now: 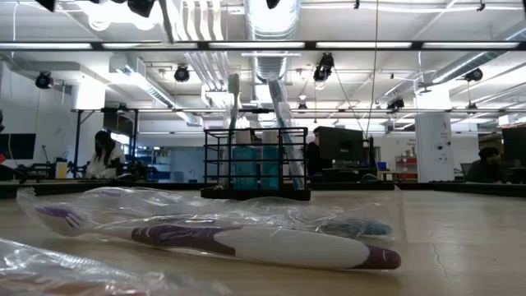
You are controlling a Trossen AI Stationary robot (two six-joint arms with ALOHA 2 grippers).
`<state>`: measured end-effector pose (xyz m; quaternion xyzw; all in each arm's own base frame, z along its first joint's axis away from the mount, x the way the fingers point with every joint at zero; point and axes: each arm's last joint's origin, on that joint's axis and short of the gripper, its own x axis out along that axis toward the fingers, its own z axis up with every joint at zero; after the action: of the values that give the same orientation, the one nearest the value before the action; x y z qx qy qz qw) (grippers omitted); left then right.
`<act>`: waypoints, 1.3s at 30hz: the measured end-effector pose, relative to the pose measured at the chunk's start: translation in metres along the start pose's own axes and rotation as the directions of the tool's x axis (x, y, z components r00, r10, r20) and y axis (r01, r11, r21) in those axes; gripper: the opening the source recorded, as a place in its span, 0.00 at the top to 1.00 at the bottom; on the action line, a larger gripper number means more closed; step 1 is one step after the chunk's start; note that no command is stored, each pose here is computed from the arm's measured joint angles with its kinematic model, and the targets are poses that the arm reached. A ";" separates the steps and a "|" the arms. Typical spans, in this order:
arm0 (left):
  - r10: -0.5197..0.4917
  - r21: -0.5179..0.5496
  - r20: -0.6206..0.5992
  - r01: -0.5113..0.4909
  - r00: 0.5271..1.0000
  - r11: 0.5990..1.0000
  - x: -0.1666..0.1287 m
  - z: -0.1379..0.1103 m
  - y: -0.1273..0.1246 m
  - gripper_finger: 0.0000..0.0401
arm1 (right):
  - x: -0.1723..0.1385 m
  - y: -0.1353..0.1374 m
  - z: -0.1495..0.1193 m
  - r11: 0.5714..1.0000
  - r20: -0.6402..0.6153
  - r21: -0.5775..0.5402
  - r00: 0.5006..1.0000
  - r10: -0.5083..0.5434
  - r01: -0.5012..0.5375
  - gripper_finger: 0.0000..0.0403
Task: Pick & Place toothbrushing station
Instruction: Put the green toothbrush into the wire organizer
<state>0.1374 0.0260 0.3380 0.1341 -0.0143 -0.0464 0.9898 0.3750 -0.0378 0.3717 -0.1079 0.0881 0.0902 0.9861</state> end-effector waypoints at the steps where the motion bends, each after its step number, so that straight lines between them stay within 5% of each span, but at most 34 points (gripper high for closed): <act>1: 0.010 -0.007 -0.007 -0.010 1.000 1.000 -0.005 0.000 -0.002 0.95 | -0.007 0.002 0.001 1.000 0.002 -0.005 1.000 0.000 0.000 0.67; 10: 0.093 -0.095 0.081 -0.085 0.992 0.992 -0.044 -0.034 -0.024 0.95 | -0.090 0.030 -0.016 0.997 0.122 -0.061 0.991 -0.047 0.055 0.77; 20: 0.190 -0.206 0.115 -0.164 0.975 0.965 -0.053 -0.095 -0.041 0.95 | -0.171 0.072 -0.082 0.996 0.278 0.029 0.957 -0.085 0.080 0.95; 27: 0.204 -0.250 0.114 -0.171 0.972 0.953 -0.056 -0.107 -0.045 0.95 | -0.201 0.090 -0.135 0.969 0.326 0.117 0.913 -0.244 0.218 0.98; 39: 0.209 -0.288 0.009 -0.198 0.978 0.937 -0.048 -0.139 -0.050 0.95 | -0.207 0.106 -0.189 0.965 0.436 0.127 0.860 -0.264 0.231 0.98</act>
<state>0.0907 0.0196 0.1896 -0.0131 -0.0406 0.0519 0.9977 0.1247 -0.0123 0.2088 -0.0597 -0.1535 -0.0178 0.9862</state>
